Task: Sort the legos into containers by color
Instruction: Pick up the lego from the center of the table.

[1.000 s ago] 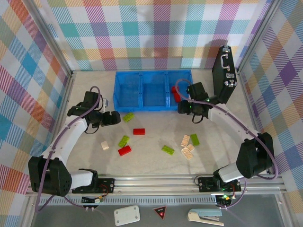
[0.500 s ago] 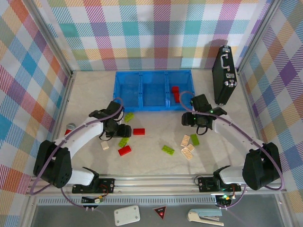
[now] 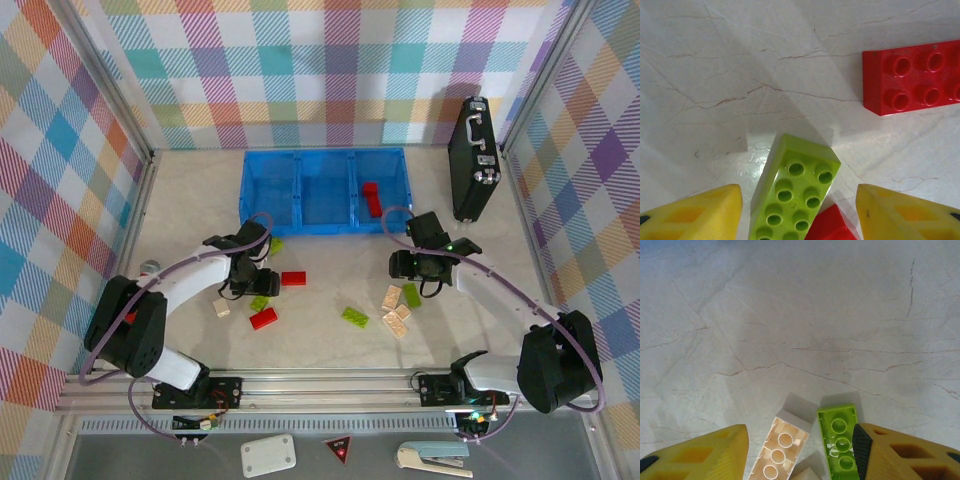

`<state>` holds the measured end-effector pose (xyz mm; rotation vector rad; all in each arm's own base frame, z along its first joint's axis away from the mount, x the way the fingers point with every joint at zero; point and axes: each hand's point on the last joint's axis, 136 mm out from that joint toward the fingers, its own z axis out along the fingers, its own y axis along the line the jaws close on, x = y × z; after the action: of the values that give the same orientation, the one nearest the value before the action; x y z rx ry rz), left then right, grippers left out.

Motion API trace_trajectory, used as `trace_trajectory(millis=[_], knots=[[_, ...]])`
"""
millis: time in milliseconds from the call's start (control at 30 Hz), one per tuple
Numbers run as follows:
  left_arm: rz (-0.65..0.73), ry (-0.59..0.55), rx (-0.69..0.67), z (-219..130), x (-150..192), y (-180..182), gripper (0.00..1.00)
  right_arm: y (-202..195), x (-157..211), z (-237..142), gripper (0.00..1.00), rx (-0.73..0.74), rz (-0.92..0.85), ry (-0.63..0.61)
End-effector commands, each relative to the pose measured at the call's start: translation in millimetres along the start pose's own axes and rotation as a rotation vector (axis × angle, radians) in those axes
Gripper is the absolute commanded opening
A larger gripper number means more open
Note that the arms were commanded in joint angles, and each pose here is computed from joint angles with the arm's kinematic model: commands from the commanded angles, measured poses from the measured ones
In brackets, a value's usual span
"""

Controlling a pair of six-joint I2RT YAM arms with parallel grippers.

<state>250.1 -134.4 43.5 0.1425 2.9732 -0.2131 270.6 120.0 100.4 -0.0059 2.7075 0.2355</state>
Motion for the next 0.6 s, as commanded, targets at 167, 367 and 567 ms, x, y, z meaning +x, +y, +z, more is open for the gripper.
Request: trace_trajectory(millis=[167,367,567], knots=[[0.061,0.047,-0.035,13.3,-3.7,-4.9,0.57,-5.3,3.7,-12.3,0.58,0.010,-0.003,-0.026],[0.083,0.051,-0.065,17.8,-3.4,-4.6,0.53,-6.7,4.1,-14.8,0.58,0.016,-0.015,-0.026],[0.089,0.042,-0.091,17.2,-5.0,-2.5,0.46,-5.7,0.4,-19.5,0.58,0.016,-0.019,-0.034]])
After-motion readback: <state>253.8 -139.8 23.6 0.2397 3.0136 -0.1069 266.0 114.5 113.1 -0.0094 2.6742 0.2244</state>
